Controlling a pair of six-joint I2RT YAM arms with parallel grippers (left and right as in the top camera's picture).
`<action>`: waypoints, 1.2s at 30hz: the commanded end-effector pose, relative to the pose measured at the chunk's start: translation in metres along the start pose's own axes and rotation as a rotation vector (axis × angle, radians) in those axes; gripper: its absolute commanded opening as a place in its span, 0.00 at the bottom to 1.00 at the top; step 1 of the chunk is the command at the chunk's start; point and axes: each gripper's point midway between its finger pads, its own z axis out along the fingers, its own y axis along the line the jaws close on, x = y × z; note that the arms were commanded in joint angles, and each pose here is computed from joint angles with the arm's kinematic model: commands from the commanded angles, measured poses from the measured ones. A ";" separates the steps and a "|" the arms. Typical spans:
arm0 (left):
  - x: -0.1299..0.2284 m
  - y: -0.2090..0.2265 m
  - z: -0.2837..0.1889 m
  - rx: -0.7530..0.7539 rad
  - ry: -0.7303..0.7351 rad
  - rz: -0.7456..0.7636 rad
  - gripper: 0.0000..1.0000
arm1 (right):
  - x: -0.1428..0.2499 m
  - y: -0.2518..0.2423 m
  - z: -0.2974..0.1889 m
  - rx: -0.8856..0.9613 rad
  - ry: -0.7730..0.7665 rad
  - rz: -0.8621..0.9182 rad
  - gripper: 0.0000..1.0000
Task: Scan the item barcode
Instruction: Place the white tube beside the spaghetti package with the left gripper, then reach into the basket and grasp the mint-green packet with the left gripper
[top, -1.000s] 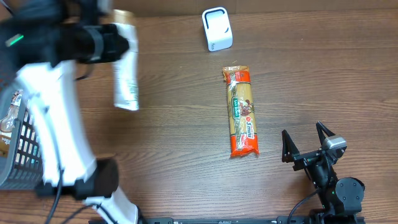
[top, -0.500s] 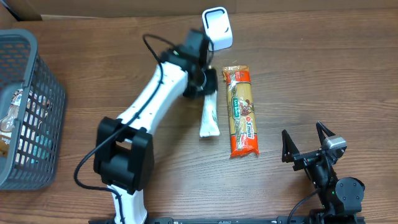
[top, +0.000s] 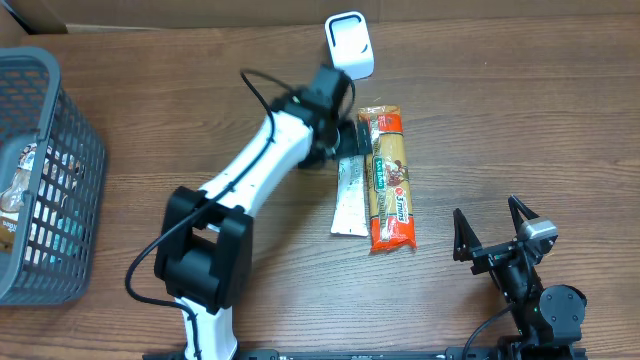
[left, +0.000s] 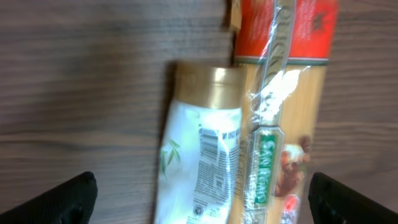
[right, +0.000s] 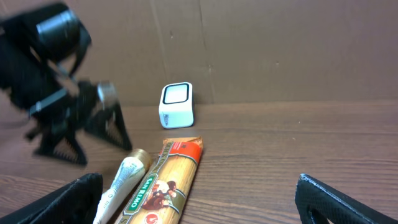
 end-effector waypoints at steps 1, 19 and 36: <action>-0.072 -0.011 -0.129 0.055 -0.262 0.093 1.00 | 0.002 -0.001 0.000 0.001 -0.005 0.002 1.00; 0.017 0.401 -0.436 -0.216 -0.687 -0.842 1.00 | 0.001 -0.001 0.000 0.001 -0.005 0.002 1.00; 0.050 0.543 -0.318 -0.373 -0.425 -1.105 1.00 | 0.001 -0.001 0.000 0.001 -0.005 0.002 1.00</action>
